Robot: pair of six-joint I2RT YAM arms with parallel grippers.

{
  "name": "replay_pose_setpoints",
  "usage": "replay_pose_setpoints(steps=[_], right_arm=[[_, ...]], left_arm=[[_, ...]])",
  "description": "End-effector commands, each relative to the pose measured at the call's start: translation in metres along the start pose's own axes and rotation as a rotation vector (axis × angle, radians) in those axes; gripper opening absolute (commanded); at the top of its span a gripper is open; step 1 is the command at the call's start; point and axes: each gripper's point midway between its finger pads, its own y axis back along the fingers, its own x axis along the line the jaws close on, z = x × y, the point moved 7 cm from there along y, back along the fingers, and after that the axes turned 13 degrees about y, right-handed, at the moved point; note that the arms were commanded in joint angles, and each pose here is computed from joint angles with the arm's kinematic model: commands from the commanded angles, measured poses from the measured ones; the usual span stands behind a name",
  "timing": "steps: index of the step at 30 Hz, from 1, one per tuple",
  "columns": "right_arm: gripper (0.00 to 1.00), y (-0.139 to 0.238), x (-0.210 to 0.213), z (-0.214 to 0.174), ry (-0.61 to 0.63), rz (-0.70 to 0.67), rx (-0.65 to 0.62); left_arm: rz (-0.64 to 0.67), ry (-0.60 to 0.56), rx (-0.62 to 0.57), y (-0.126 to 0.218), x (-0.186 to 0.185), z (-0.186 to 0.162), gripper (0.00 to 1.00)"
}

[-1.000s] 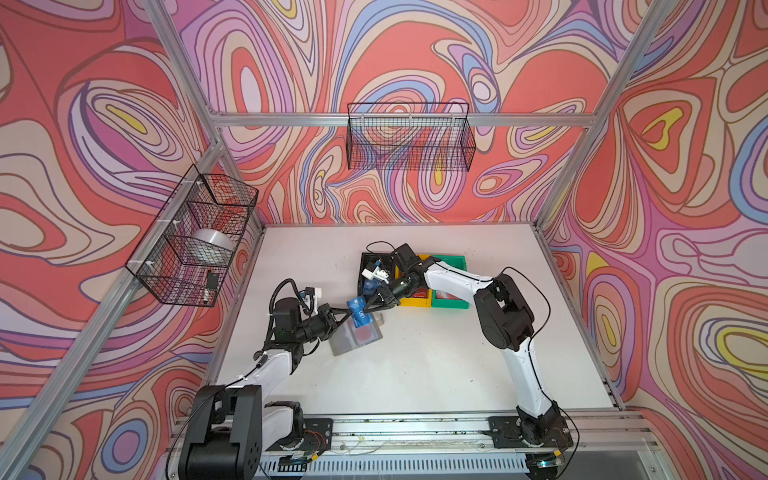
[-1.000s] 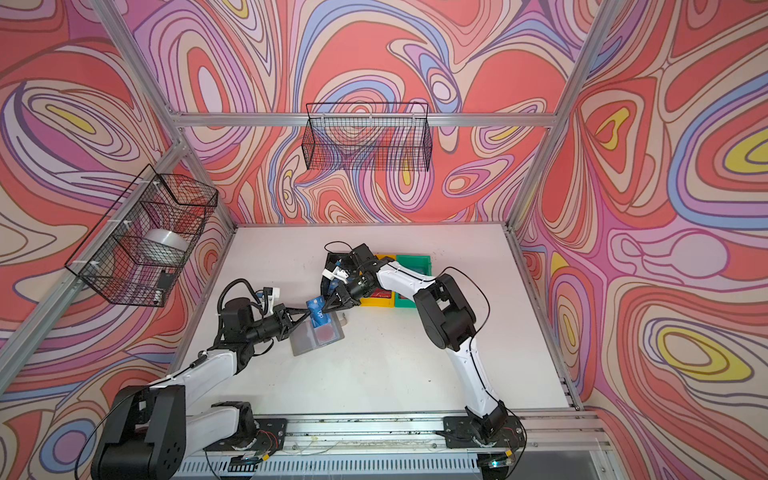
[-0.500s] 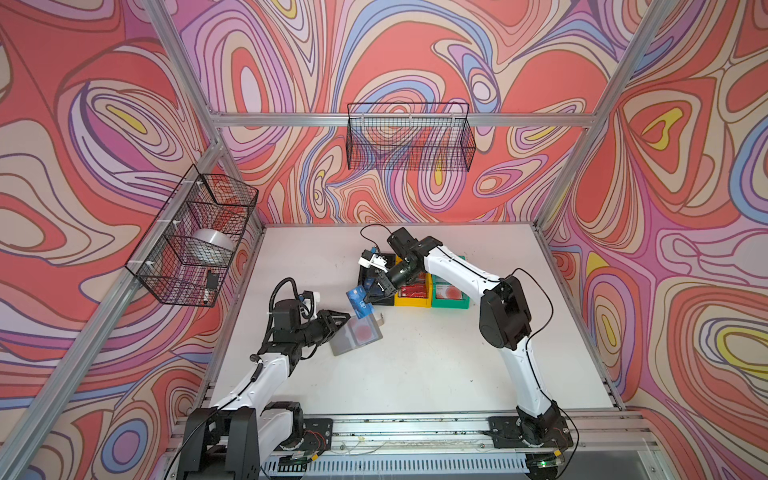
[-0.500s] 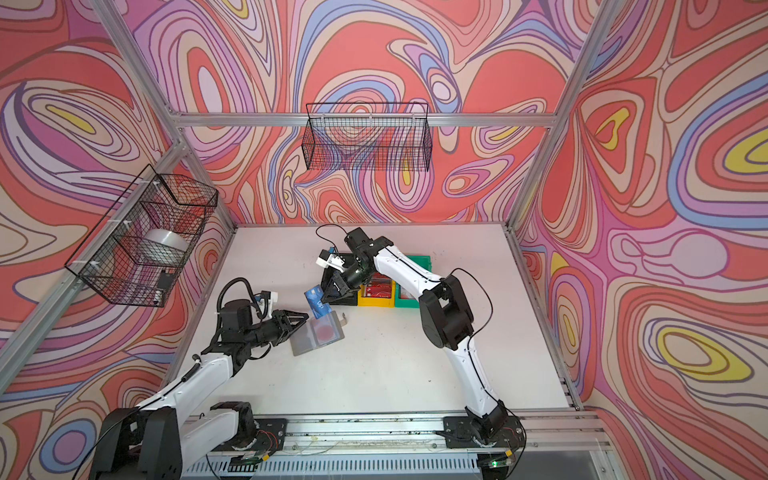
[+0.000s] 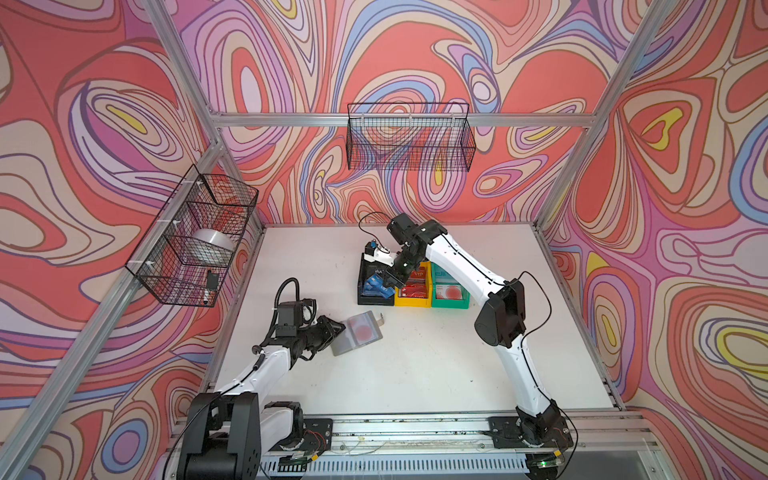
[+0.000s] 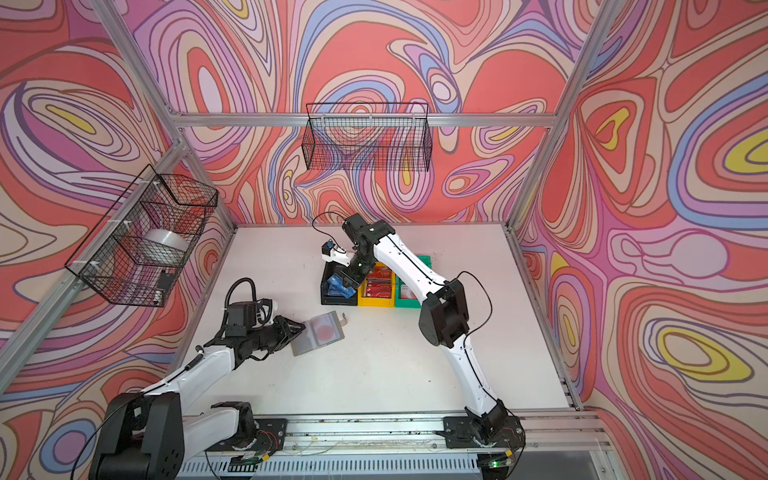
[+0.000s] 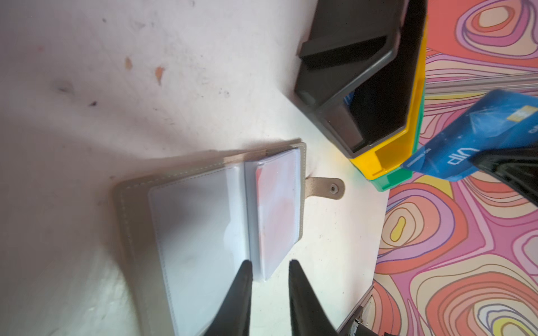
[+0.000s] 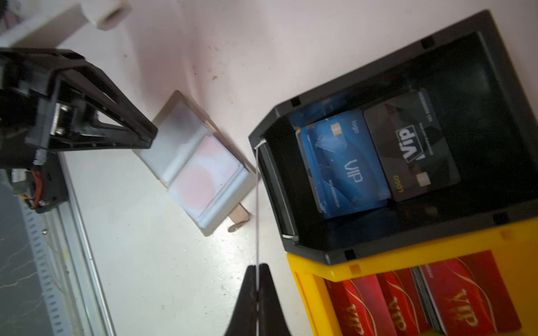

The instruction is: Take the credit cards out of the card holder

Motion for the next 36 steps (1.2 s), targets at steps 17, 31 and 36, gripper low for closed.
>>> replay_pose_setpoints(steps=[17,31,36], right_arm=[[0.00,-0.054,-0.013,0.010,0.110,-0.178,0.111],[0.00,-0.037,-0.013,0.016,0.112,-0.246,0.092],[0.00,-0.016,-0.009,0.020,0.124,-0.275,0.079]], left_arm=[[0.113,0.014,0.025,-0.022,0.030,0.003,0.22],[0.115,0.017,0.038,-0.028,0.034,0.003,0.21],[0.118,0.016,0.035,-0.028,0.034,0.004,0.21]])
